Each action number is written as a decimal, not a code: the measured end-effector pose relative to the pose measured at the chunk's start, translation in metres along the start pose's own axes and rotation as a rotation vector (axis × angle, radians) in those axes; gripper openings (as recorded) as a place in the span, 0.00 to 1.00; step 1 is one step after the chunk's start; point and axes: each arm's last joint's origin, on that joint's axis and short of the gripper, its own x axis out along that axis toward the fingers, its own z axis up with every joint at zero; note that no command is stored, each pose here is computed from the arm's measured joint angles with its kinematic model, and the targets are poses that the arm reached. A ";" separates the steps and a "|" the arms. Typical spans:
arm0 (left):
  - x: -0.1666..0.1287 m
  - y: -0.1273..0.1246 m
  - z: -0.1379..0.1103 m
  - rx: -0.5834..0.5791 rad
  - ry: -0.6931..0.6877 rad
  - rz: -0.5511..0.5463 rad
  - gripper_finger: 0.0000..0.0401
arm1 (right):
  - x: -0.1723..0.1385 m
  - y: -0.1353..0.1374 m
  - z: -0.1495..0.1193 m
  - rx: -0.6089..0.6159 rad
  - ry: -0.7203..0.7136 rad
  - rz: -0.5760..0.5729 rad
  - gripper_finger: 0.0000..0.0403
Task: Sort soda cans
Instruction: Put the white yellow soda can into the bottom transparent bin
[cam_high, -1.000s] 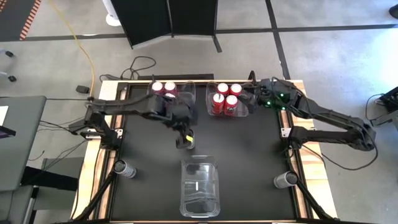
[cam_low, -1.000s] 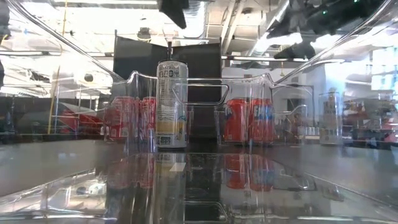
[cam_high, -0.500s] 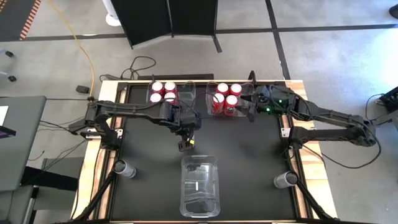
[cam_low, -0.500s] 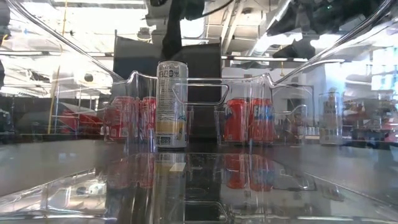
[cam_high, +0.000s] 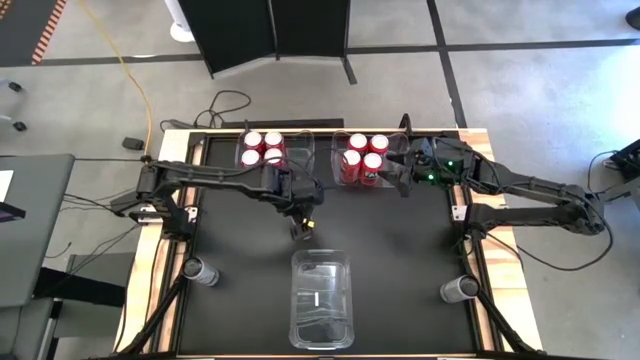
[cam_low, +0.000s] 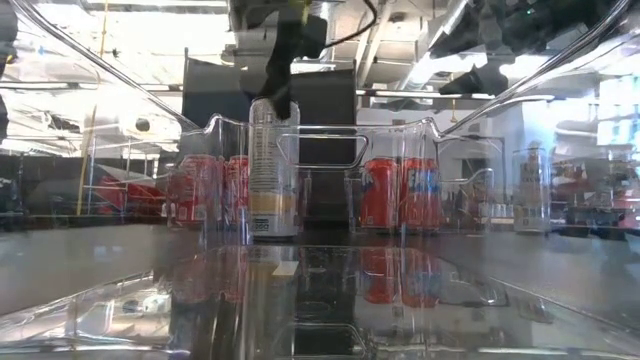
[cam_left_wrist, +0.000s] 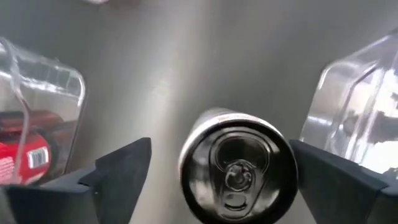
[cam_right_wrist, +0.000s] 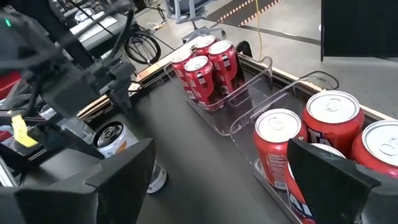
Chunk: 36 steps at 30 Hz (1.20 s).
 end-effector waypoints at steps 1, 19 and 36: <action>0.001 0.000 -0.002 0.003 0.011 0.004 0.88 | 0.000 0.000 0.000 0.004 0.000 0.000 0.94; -0.043 0.000 0.012 -0.007 -0.005 -0.007 0.65 | -0.001 -0.003 -0.011 -0.002 0.130 -0.001 0.94; -0.154 -0.065 0.013 0.205 -0.296 -0.213 0.65 | -0.001 -0.001 -0.017 -0.049 0.191 0.042 0.94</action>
